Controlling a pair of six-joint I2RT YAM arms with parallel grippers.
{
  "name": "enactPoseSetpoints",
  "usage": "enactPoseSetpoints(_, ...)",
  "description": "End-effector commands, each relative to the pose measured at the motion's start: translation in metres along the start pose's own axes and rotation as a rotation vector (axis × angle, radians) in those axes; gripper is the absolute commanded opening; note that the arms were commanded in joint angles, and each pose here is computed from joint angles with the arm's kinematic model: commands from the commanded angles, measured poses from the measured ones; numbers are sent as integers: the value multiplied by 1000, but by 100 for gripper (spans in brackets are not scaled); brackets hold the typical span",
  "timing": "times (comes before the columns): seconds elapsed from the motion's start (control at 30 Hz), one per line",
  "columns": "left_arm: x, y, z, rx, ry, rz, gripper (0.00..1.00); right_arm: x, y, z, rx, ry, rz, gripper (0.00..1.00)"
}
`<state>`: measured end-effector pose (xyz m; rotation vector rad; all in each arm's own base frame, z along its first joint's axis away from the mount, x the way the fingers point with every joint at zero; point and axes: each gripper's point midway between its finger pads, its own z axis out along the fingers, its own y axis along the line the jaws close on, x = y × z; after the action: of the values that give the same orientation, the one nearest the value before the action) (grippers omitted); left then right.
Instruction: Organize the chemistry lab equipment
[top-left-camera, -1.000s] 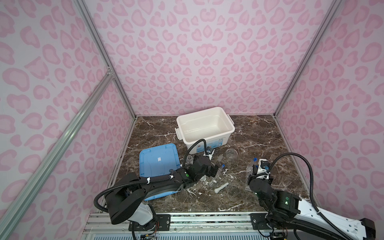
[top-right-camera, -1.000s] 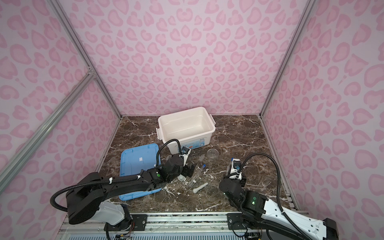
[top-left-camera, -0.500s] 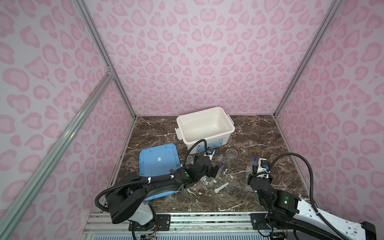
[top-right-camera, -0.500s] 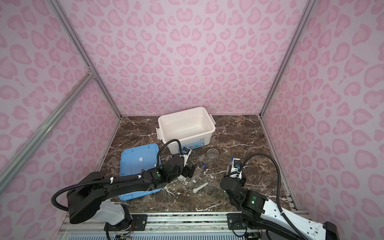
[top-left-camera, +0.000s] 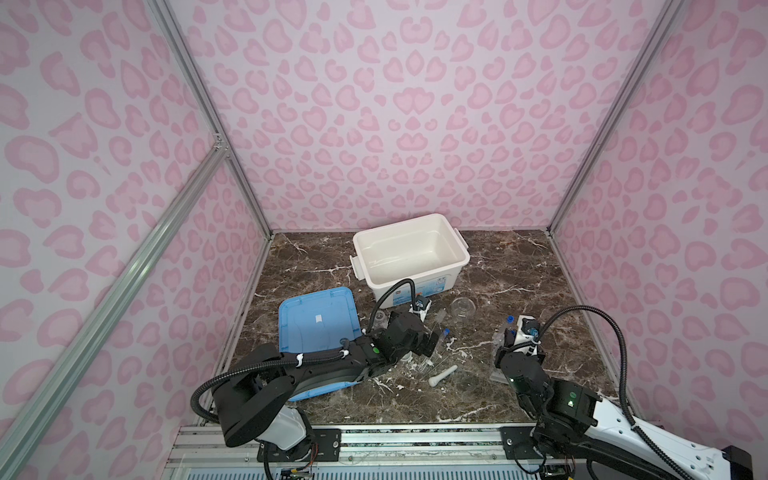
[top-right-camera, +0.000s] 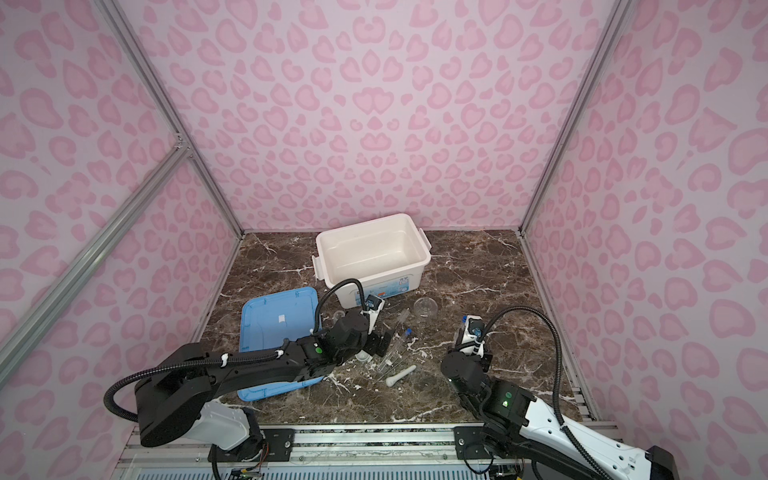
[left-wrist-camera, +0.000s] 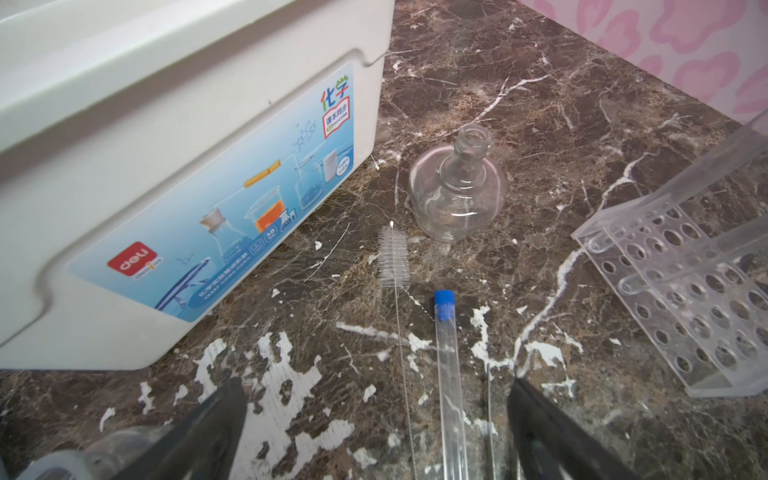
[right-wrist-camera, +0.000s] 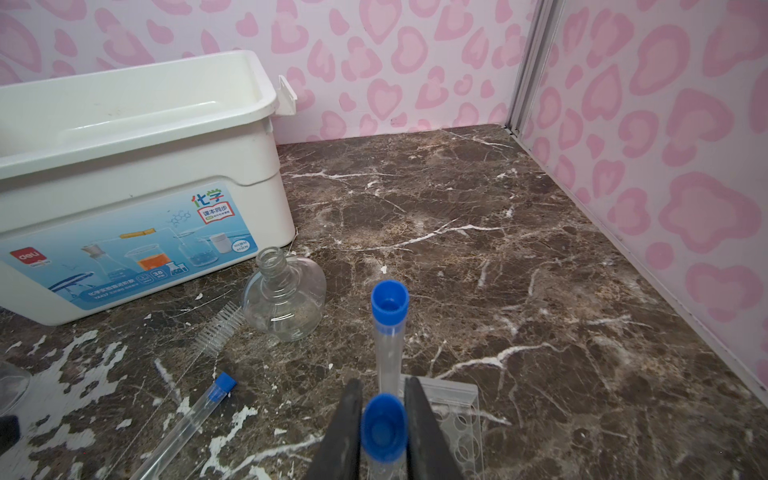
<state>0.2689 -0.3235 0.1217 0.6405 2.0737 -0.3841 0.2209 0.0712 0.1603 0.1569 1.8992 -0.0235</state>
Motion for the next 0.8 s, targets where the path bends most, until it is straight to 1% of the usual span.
enactPoseSetpoints(0.0, -1, -7, 1, 28, 12, 23, 97, 5, -1, 1, -3, 15, -7, 24)
enactPoseSetpoints(0.07, 0, -13, 0, 56, 17, 34, 95, 4, 0, 1, -9, 17, -5, 27)
enactPoseSetpoints(0.1, 7, -14, 0, 62, 45, 44, 93, 3, 1, 0, -12, 16, -1, 30)
enactPoseSetpoints(0.17, 10, -16, -1, 75, 60, 49, 90, 3, 2, 0, -16, 15, 1, 34)
enactPoseSetpoints(0.27, 16, -23, 0, 107, 85, 53, 81, 0, 3, 0, -19, 10, 9, 43)
enactPoseSetpoints(0.33, 20, -26, 1, 122, 105, 57, 76, -3, 3, -1, -21, 5, 15, 46)
enactPoseSetpoints(0.57, 34, -39, 6, 171, 159, 52, 59, -16, 1, -6, -31, -13, 33, 49)
enactPoseSetpoints(0.77, 48, -44, 13, 183, 215, 39, 55, -26, 1, -10, -44, -29, 60, 50)
